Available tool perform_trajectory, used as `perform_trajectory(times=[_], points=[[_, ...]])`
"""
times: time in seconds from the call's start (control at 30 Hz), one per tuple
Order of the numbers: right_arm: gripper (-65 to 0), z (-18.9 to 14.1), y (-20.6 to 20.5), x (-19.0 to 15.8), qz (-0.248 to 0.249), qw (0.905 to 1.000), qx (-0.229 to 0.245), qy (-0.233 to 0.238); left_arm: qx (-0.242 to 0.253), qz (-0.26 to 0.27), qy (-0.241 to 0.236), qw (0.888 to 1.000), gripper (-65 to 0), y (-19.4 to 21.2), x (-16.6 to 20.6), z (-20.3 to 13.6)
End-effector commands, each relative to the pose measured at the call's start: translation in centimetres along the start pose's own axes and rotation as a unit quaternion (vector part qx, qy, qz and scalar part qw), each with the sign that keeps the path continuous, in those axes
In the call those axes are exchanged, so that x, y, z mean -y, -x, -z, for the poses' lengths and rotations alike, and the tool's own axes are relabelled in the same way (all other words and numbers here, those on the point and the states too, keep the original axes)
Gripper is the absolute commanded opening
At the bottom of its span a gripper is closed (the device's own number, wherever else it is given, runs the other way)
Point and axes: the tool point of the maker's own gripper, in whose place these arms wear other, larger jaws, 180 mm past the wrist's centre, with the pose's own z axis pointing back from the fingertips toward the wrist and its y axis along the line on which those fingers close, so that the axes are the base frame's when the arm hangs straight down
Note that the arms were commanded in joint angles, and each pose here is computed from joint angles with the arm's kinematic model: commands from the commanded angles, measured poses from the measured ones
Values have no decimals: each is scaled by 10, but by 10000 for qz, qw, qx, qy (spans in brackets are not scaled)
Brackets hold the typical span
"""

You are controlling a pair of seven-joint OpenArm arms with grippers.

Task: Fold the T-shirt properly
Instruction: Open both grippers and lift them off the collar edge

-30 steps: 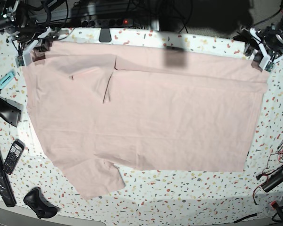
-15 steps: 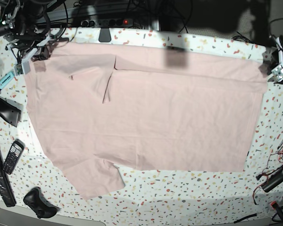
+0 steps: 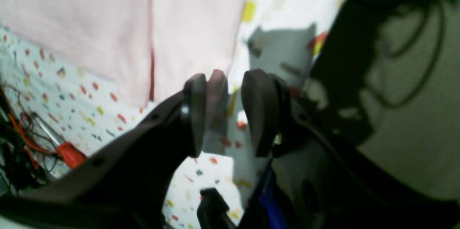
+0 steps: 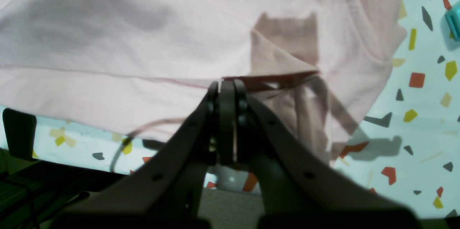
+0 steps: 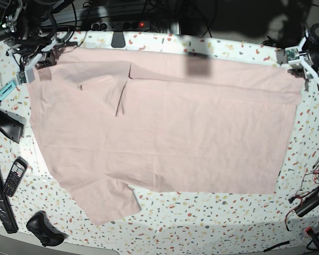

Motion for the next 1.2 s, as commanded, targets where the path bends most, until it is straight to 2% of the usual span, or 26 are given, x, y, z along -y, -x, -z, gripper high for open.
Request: perform_trajectory(times=[0.0,0.4,0.77,0.83,1.0,1.17], points=[[-650,-5,-11,3,-116,9998,166,8,-84,81,-142,9998,-456,6,-13,-4],[-650,-5,-10,3,-115,9998,133,7,-349,-274,-227,9988,-456,43,-27,8],[-650,-5,-9,3,-114,9999,124,6,-291,-620,-207,9974,-457,47,-19,23],[-650,-5,-10,3,-114,9999,128,6,-295,-632,-202,9974,-480,47,-18,24],[-650,-5,-9,3,-114,9999,126,6,-291,-637,-201,9973,-650,47,-18,24],[-650,-5,-9,3,-116,9999,107,8,131,-1092,-264,9936,-650,32,-22,23]])
